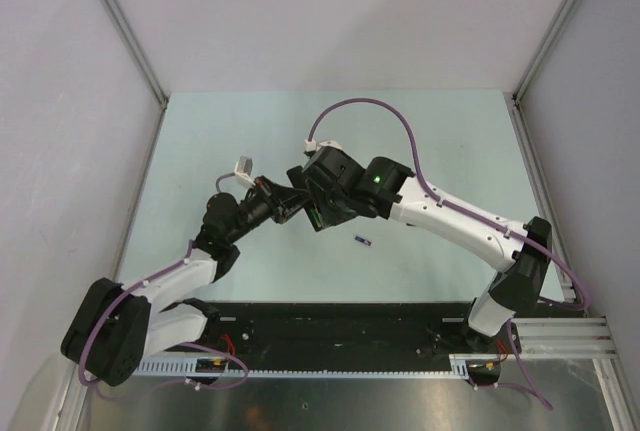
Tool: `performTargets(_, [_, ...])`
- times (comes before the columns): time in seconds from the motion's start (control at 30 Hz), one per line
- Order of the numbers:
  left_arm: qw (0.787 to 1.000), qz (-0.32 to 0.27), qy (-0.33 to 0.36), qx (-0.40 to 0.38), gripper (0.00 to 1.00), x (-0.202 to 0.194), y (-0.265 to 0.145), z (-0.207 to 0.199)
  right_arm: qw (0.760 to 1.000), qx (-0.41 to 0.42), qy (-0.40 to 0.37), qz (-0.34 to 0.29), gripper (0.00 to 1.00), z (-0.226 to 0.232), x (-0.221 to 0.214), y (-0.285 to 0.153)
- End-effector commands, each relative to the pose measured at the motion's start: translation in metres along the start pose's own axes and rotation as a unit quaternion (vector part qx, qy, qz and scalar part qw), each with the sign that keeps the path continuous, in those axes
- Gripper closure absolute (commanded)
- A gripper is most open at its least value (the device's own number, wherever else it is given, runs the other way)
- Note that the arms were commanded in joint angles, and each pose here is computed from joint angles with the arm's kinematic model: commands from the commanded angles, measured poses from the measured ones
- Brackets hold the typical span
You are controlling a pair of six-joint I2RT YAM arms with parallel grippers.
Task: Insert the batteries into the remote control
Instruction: Load the battery into the remote control.
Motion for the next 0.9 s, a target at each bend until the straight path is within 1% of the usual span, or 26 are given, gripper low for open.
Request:
performTargets(0.0, [0.994,0.061,0.003,-0.091,1.0,-0.019,-0.005,-0.051,0.999,-0.038,0.014,-0.026,0.59,-0.011,0.019,0.008])
performTargets(0.23, [0.994,0.062,0.002,-0.086,1.0,-0.019,-0.003,-0.047,0.998,-0.039,0.017,-0.034,0.56,-0.011,0.027,0.005])
performTargets(0.53, [0.994,0.064,-0.001,-0.086,1.0,-0.018,-0.001,-0.046,0.998,-0.04,0.021,-0.036,0.55,-0.012,0.029,0.003])
performTargets(0.87, [0.995,0.067,-0.007,-0.078,1.0,-0.018,0.001,-0.04,0.995,-0.02,0.043,-0.091,0.5,-0.011,0.045,-0.027])
Point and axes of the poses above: each gripper's point midway between its finger pads, its own y axis out along the fingers, its own z axis along the line the jaws close on, x = y × z, the point moved 3 cm from there along -y, back along the fingers, and after that the axes turned 11 degrees about -y, right-handed, at the moved point
